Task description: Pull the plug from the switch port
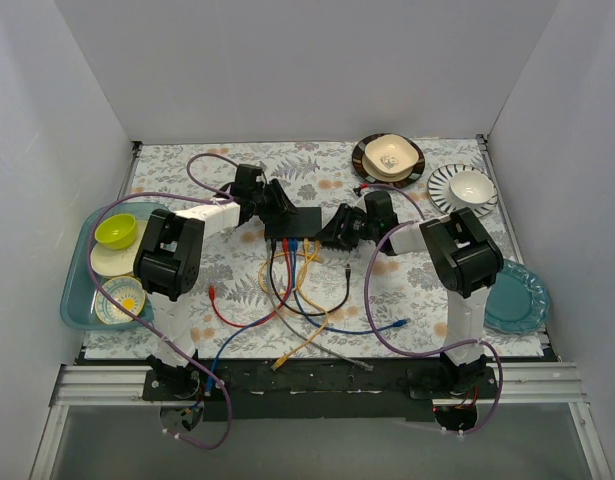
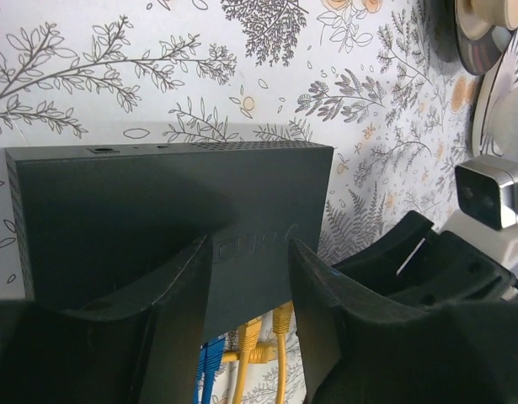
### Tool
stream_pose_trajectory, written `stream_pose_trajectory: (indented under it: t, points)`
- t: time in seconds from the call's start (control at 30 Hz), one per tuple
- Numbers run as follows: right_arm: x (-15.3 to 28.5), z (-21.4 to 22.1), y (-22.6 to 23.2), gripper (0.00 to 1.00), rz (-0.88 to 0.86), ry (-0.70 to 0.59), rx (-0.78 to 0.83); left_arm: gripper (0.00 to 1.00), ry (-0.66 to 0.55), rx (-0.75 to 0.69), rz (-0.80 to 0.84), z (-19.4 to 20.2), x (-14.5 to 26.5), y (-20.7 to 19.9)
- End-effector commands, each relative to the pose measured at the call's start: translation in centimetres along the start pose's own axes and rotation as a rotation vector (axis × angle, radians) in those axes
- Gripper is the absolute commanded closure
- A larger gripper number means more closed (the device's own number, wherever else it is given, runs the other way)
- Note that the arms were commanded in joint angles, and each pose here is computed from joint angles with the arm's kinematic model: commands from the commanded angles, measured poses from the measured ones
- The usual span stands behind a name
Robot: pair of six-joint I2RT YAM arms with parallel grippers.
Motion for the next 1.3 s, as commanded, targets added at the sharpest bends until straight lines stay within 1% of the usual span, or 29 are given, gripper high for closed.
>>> stream_pose_trajectory:
  t: [0.0, 0.17, 0.23, 0.37, 0.4, 0.53, 0.63, 0.7, 0.83, 1.0, 1.23, 1.27]
  points:
    - [-0.6, -1.6, -0.5, 0.50, -0.030, -0.028, -0.034, 0.59, 0.009, 0.051, -0.009, 0.4, 0.3, 0.2]
    - [-0.6, -1.7, -1.1, 0.55, -0.025, -0.030, -0.048, 0.59, 0.013, 0.053, -0.024, 0.7, 0.4, 0.6]
    - [-0.8, -1.6, -1.2, 0.58, -0.031, -0.022, -0.056, 0.59, 0.019, 0.056, -0.025, 0.9, 0.4, 0.7]
    - [-1.0, -1.0, -1.2, 0.60, -0.047, 0.011, -0.063, 0.59, 0.022, 0.063, -0.032, 1.1, 0.5, 0.9]
    - [-0.7, -0.8, -1.0, 0.59, -0.052, 0.017, -0.061, 0.59, 0.022, 0.064, -0.029, 1.1, 0.6, 0.9]
    - [0.2, 0.9, -1.1, 0.47, -0.049, 0.049, -0.063, 0.59, 0.020, 0.072, -0.031, 1.0, 0.5, 1.0]
    - [0.2, 1.4, -1.1, 0.46, -0.040, 0.053, -0.079, 0.59, 0.024, 0.085, -0.030, 0.9, 0.3, 1.1]
    - [-0.1, 1.5, -1.3, 0.46, -0.034, 0.058, -0.084, 0.59, 0.025, 0.089, -0.030, 0.9, 0.3, 1.1]
    - [-0.5, 1.5, -1.3, 0.52, -0.018, 0.072, -0.095, 0.59, 0.023, 0.097, -0.035, 1.0, 0.5, 1.3]
    - [-1.0, 1.1, -1.3, 0.54, -0.020, 0.066, -0.100, 0.59, 0.029, 0.101, -0.032, 1.2, 0.5, 1.3]
    - [-1.9, 0.8, -1.4, 0.57, -0.051, 0.059, -0.179, 0.59, 0.024, 0.099, -0.035, 1.3, 0.8, 1.4]
    - [-2.0, 0.7, -1.5, 0.57, -0.054, 0.055, -0.212, 0.59, 0.024, 0.100, -0.037, 1.3, 0.8, 1.5]
Point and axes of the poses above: each gripper's point midway between its finger pads, its own x axis back along the fingers, its own y axis along the line the jaws close on, z = x × y, the point moved 6 cm from there along x, back along the fingers, and after that the axes turned 8 degrees about x, right-handed, at the moved point
